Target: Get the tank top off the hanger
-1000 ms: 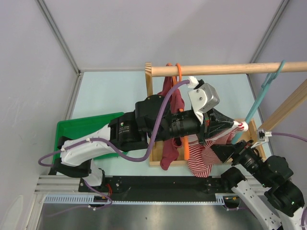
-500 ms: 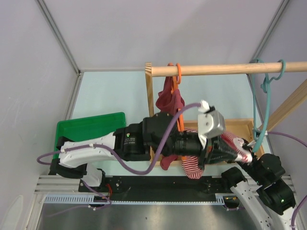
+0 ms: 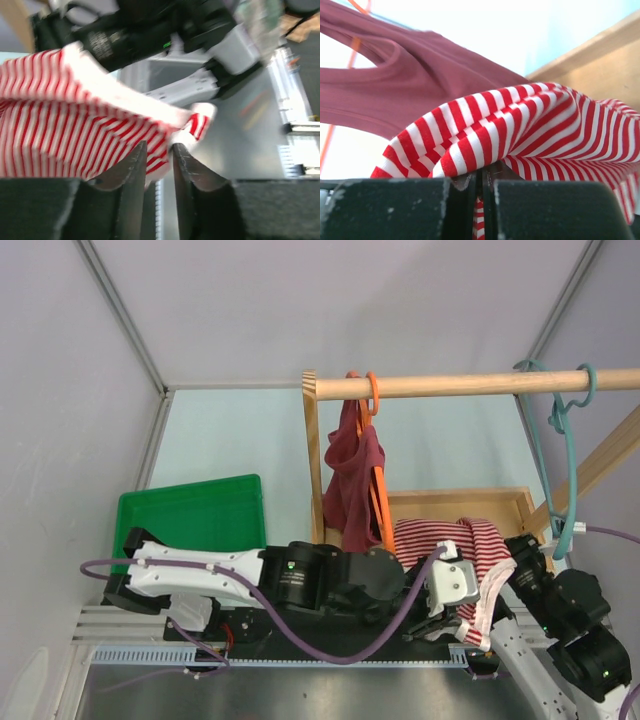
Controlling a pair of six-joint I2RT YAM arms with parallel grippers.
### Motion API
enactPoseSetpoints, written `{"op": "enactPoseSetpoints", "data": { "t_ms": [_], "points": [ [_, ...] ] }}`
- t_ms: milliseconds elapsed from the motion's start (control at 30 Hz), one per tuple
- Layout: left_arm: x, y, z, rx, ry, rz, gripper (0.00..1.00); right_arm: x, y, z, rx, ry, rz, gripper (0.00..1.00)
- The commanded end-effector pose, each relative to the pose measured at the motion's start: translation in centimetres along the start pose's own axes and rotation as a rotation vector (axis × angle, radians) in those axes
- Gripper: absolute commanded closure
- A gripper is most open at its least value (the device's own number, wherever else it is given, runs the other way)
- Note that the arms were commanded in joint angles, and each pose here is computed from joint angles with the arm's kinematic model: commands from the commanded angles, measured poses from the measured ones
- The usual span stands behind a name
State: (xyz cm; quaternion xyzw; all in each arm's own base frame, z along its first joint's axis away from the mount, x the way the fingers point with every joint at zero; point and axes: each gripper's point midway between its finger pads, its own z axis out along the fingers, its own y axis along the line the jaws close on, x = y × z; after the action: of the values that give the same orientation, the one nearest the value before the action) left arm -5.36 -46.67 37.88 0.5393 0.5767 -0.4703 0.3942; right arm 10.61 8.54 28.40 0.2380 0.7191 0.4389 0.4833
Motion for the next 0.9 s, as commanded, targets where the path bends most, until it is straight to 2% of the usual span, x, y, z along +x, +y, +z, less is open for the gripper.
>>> {"op": "enactPoseSetpoints", "data": {
  "t_ms": [0, 33, 100, 133, 167, 233, 433, 533, 600, 867],
  "points": [
    [-0.4, 4.3, 0.1, -0.187, 0.055, 0.055, 0.59, -2.6, 2.5, -1.6, -0.066, -0.096, 0.042, 1.0],
    [-0.6, 4.6, 0.2, -0.19, 0.058, 0.052, 0.49, -2.6, 2.6, -1.7, -0.071, -0.093, 0.045, 1.0],
    [-1.7, 5.2, 0.1, -0.182, 0.046, 0.06, 0.4, -2.5, 2.7, -1.8, -0.08, -0.081, 0.06, 1.0],
    [-2.2, 5.1, 0.0, -0.165, 0.041, 0.061, 0.16, -2.5, 2.8, -1.8, -0.086, -0.077, 0.064, 1.0],
    [-2.0, 5.4, 0.1, -0.164, 0.058, 0.069, 0.08, -2.6, 2.8, -1.9, -0.084, -0.083, 0.068, 1.0],
    [-3.9, 5.9, -0.7, -0.168, 0.032, 0.083, 0.01, -2.7, 2.8, -2.1, -0.089, -0.08, 0.069, 1.0],
    [-5.1, 6.3, -1.8, -0.157, 0.022, 0.103, 0.0, -2.6, 3.2, -2.2, -0.116, -0.052, 0.054, 1.0],
    [-4.6, 5.2, -1.9, -0.085, 0.045, 0.105, 0.02, -2.9, 3.2, -2.7, -0.121, -0.053, 0.048, 1.0],
    [-4.2, 5.5, -2.0, -0.099, 0.064, 0.101, 0.03, -2.8, 3.2, -2.7, -0.127, -0.041, 0.042, 1.0],
    [-3.0, 6.6, 0.9, -0.125, 0.102, 0.148, 0.01, -2.7, 5.7, -4.7, -0.261, 0.028, -0.022, 1.0]
  ]
}}
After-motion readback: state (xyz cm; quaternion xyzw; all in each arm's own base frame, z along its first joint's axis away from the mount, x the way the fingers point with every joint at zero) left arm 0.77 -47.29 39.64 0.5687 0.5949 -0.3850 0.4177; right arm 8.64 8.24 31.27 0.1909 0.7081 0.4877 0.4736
